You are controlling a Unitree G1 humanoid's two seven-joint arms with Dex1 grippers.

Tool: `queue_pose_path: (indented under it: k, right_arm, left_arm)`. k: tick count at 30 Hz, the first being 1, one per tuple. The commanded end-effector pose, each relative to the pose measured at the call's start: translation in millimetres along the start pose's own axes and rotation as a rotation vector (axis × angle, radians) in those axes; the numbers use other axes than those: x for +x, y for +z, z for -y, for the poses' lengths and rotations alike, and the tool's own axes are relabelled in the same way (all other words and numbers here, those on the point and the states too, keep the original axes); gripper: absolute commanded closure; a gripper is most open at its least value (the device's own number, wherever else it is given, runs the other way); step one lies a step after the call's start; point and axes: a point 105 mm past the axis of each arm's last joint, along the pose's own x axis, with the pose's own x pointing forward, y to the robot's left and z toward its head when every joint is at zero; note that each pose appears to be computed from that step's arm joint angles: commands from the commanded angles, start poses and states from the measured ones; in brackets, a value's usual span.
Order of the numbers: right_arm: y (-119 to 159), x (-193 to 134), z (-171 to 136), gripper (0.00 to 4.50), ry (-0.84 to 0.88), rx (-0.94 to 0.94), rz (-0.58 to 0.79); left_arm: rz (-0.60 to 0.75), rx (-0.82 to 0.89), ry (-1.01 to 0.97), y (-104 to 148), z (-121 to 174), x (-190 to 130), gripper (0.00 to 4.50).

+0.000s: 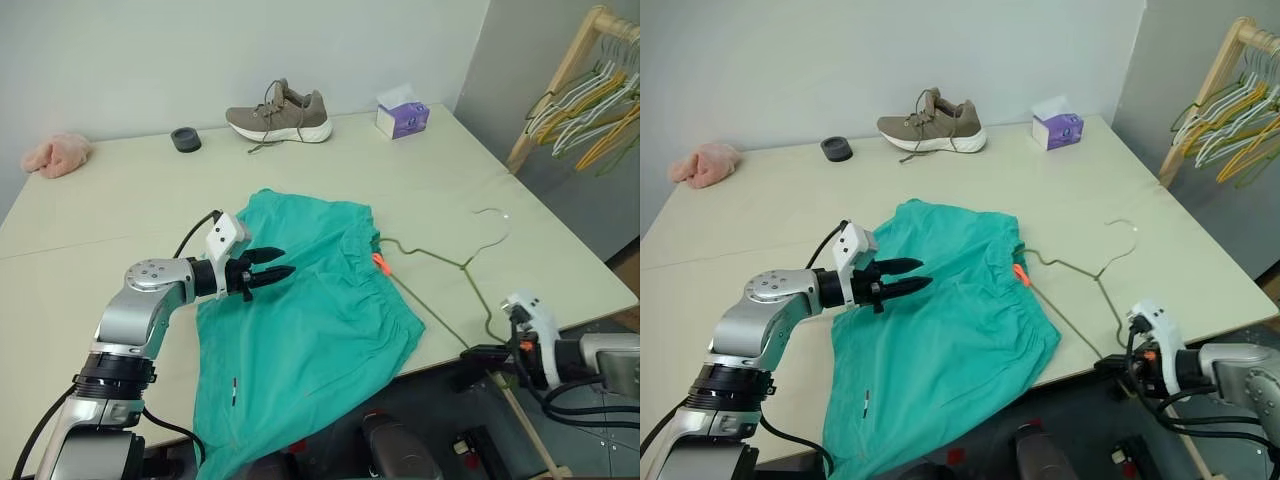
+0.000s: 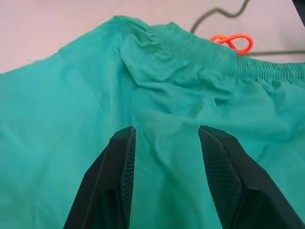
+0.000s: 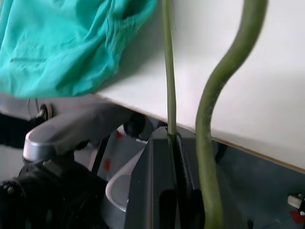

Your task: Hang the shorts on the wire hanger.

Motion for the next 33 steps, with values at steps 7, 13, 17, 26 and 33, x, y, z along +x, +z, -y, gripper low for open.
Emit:
queue_pose_path:
  k: [7,13,17,26,33]
  right_arm:
    - [5.4,5.1,6.2,4.50,-0.034,-0.033,0.001]
    - [27.8,9.0,9.6,4.50,0.036,0.062,0.038]
    - [48.8,18.4,12.8,4.50,0.060,0.111,0.066]
    - [64.2,51.3,0.8,4.50,0.084,0.134,0.045]
    - [96.2,52.9,2.8,4.50,0.003,0.029,0.192]
  left_arm:
    - [0.014,0.060,0.014,9.3,-3.1,-3.3,2.30]
    - [0.006,0.076,0.015,7.7,-4.4,-2.5,2.30]
    - [0.005,0.083,0.015,7.5,-5.0,-1.8,2.30]
    - [0.002,0.094,0.025,5.9,-4.8,-5.6,2.30]
    - [0.011,0.088,0.050,5.6,-6.6,-8.6,2.30]
